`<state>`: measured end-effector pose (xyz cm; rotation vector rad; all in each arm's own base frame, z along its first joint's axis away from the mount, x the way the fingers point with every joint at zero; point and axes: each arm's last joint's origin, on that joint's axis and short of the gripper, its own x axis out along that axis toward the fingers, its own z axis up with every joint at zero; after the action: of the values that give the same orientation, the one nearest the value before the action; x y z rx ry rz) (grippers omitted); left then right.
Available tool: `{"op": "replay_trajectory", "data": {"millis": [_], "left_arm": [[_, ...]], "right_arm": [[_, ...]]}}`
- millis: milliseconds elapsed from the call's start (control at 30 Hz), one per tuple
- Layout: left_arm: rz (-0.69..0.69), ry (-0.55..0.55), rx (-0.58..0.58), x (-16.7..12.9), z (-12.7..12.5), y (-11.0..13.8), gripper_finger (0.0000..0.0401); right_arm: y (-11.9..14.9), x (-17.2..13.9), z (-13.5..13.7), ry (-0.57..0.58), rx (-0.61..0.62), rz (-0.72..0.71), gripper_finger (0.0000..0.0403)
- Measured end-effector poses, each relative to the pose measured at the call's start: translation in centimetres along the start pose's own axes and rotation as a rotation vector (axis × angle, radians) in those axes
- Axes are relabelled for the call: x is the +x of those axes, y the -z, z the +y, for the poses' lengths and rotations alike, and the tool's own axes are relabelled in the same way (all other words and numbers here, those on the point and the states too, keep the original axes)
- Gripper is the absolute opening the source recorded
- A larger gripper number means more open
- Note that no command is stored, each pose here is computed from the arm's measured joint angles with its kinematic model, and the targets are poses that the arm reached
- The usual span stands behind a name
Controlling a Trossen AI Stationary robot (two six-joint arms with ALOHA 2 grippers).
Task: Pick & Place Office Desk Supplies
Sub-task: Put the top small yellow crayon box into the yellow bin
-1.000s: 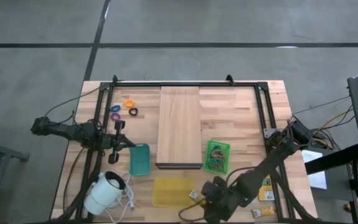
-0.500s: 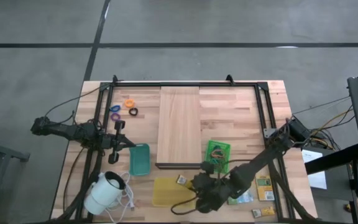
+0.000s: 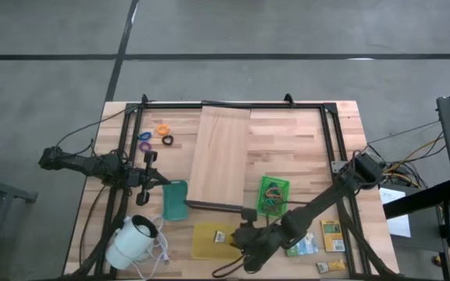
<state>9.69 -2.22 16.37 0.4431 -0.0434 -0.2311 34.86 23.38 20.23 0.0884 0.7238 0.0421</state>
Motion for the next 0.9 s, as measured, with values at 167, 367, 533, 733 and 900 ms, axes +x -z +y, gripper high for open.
{"op": "replay_trajectory", "data": {"millis": [167, 367, 533, 733, 900], "left_arm": [[0.0, 0.0, 0.0, 0.0, 0.0, 0.0, 0.0012], [0.0, 0.0, 0.0, 0.0, 0.0, 0.0, 0.0012], [0.0, 0.0, 0.0, 0.0, 0.0, 0.0, 0.0012], [0.0, 0.0, 0.0, 0.0, 0.0, 0.0, 0.0012], [0.0, 0.0, 0.0, 0.0, 0.0, 0.0, 0.0012]], "right_arm": [[1.7, 1.8, 0.2, -0.052, -0.01, 0.093, 0.0121], [2.2, 2.5, 0.3, -0.056, 0.033, 0.11, 0.0121], [1.9, 2.3, 0.3, -0.055, 0.082, 0.103, 0.0121], [2.1, 2.5, 0.2, -0.044, 0.164, 0.113, 0.0121], [1.9, 2.7, -0.1, -0.034, 0.258, 0.11, 0.0139]]}}
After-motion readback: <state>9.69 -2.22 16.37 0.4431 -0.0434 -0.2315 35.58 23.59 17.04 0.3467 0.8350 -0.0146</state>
